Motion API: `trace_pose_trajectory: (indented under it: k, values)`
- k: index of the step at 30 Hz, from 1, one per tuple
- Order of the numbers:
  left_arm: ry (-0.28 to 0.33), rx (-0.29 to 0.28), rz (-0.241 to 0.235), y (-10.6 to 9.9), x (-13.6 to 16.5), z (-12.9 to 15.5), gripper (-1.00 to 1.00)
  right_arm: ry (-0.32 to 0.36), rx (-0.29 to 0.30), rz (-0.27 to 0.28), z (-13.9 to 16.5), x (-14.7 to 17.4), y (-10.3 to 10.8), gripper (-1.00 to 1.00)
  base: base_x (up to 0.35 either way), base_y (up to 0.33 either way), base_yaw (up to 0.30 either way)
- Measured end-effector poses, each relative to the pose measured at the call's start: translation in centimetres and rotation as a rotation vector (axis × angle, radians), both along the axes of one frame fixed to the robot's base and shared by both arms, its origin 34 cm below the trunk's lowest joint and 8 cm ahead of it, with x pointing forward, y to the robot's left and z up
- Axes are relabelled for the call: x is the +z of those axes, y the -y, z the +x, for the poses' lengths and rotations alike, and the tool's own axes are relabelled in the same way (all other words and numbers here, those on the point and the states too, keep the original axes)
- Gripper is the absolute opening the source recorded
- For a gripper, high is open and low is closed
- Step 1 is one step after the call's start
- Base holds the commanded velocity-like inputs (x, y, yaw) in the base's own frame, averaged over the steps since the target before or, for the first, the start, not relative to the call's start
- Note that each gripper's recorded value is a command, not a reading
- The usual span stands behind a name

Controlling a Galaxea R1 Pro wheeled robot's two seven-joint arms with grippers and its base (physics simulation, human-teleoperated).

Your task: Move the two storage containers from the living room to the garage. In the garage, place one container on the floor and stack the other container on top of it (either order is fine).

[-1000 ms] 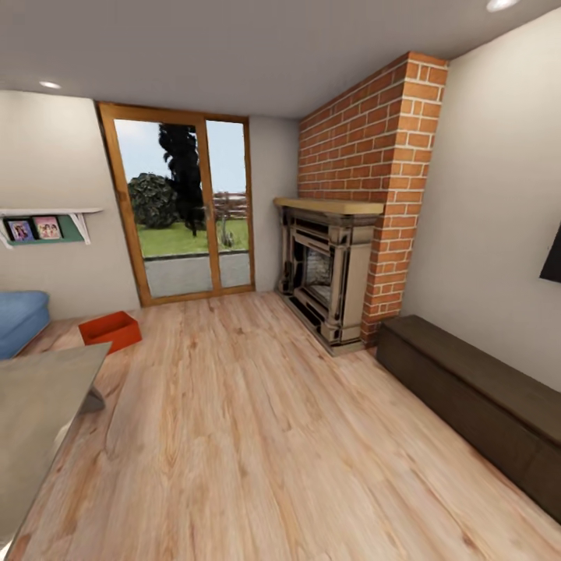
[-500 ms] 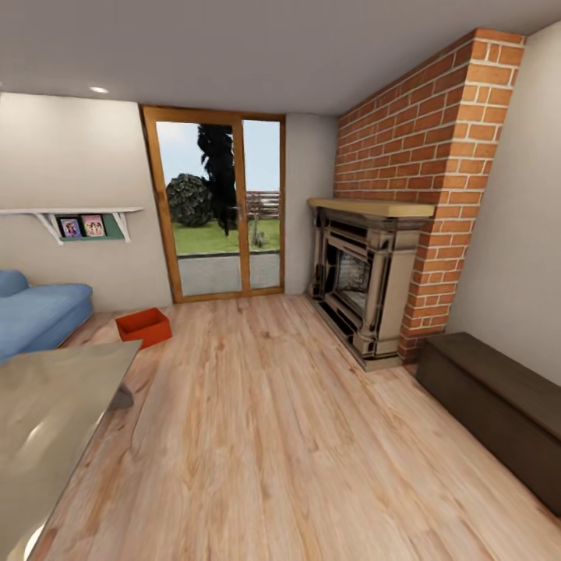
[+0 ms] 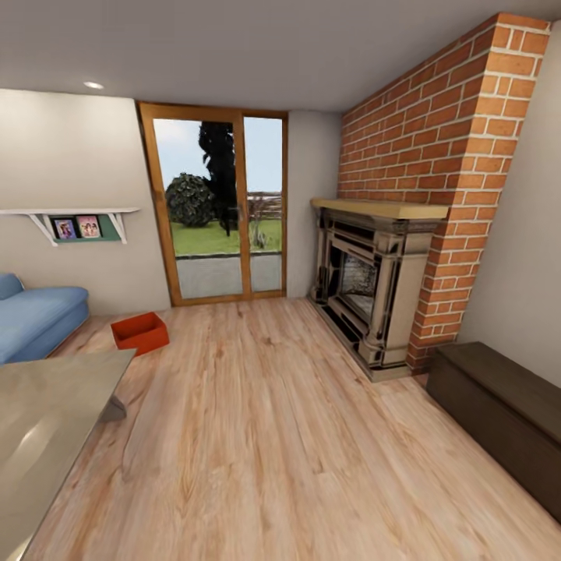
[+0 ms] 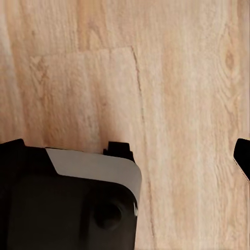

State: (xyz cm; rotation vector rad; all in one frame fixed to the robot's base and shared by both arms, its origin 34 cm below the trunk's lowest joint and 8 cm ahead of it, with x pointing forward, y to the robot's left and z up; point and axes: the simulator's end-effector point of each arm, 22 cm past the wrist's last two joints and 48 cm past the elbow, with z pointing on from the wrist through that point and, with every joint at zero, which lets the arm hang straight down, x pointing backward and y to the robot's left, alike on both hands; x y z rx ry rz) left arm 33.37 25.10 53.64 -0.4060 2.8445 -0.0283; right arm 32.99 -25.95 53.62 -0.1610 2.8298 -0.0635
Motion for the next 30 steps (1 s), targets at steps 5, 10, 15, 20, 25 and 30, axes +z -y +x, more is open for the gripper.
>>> trace_pose_trajectory:
  k: [5, 10, 15, 20, 25, 30]
  values:
    - [0.000, 0.000, 0.000, 0.02, 0.00, -0.01, 1.00, 0.000, 0.000, -0.001, -0.01, 0.00, 0.10, 1.00, 0.320, 0.000, 0.000]
    - [0.000, 0.000, 0.000, 0.04, -0.01, -0.03, 1.00, 0.001, -0.001, -0.002, 0.01, 0.00, 0.12, 1.00, 0.319, 0.000, 0.000]
    - [0.000, 0.000, 0.000, 0.00, 0.00, -0.01, 1.00, 0.002, -0.004, 0.000, 0.04, 0.01, 0.06, 1.00, 0.320, 0.000, 0.000]
    - [0.001, 0.000, 0.001, -0.07, 0.01, 0.03, 1.00, -0.001, -0.003, 0.001, -0.03, -0.01, 0.00, 1.00, 0.320, 0.000, 0.000]
    - [0.001, 0.001, 0.003, -0.21, 0.01, 0.04, 1.00, -0.002, -0.001, -0.001, -0.04, -0.01, 0.10, 1.00, 0.319, 0.000, 0.000]
    - [0.001, 0.000, 0.002, -0.13, 0.01, 0.04, 1.00, 0.000, 0.001, -0.001, -0.01, 0.00, 0.10, 1.00, 0.320, 0.000, 0.000]
